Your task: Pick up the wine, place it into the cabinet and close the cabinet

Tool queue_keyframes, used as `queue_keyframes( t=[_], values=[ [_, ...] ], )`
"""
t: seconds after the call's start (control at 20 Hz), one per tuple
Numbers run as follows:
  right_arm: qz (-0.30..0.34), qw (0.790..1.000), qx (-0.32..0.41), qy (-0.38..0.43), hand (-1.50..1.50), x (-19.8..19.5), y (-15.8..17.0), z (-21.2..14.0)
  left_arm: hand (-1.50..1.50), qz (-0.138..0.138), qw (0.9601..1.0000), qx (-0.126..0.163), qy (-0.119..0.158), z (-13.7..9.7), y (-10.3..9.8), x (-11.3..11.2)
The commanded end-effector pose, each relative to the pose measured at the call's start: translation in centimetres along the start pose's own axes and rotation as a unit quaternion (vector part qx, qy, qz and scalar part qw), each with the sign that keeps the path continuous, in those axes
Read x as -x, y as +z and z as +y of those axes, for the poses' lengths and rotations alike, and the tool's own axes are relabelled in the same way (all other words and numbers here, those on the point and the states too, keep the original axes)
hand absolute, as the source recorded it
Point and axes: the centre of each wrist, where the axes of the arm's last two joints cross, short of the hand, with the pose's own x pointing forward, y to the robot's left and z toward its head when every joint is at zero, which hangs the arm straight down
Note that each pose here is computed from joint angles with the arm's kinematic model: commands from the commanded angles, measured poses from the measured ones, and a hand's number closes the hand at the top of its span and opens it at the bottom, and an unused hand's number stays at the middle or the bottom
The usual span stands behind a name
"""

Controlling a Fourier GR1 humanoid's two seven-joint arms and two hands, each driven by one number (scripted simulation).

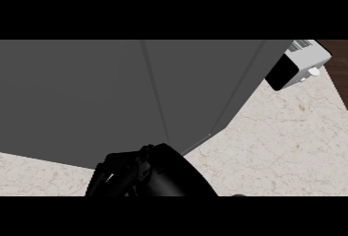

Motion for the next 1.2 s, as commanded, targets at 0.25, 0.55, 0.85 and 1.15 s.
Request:
queue_keyframes(
  t=[0.25,0.55,0.85,1.15],
  values=[
    [0.012,0.999,0.049,0.019,1.5,1.0,-7.3,-4.1,-1.5,0.008,0.9999,0.005,0.005,1.3,0.4,-0.7],
    [0.012,0.995,0.085,0.058,1.5,2.1,-11.2,-6.6,-1.5,0.038,0.9989,0.027,0.006,-0.1,-1.8,-2.3],
    [0.022,0.994,0.091,0.053,1.5,4.7,-12.1,-10.6,-1.5,0.052,0.9979,0.032,0.02,-1.5,-2.3,0.9],
    [0.024,0.991,0.109,0.073,1.5,5.5,-11.7,-14.0,-1.5,0.052,0.9979,0.029,0.023,-3.5,-2.8,0.7]
  ],
)
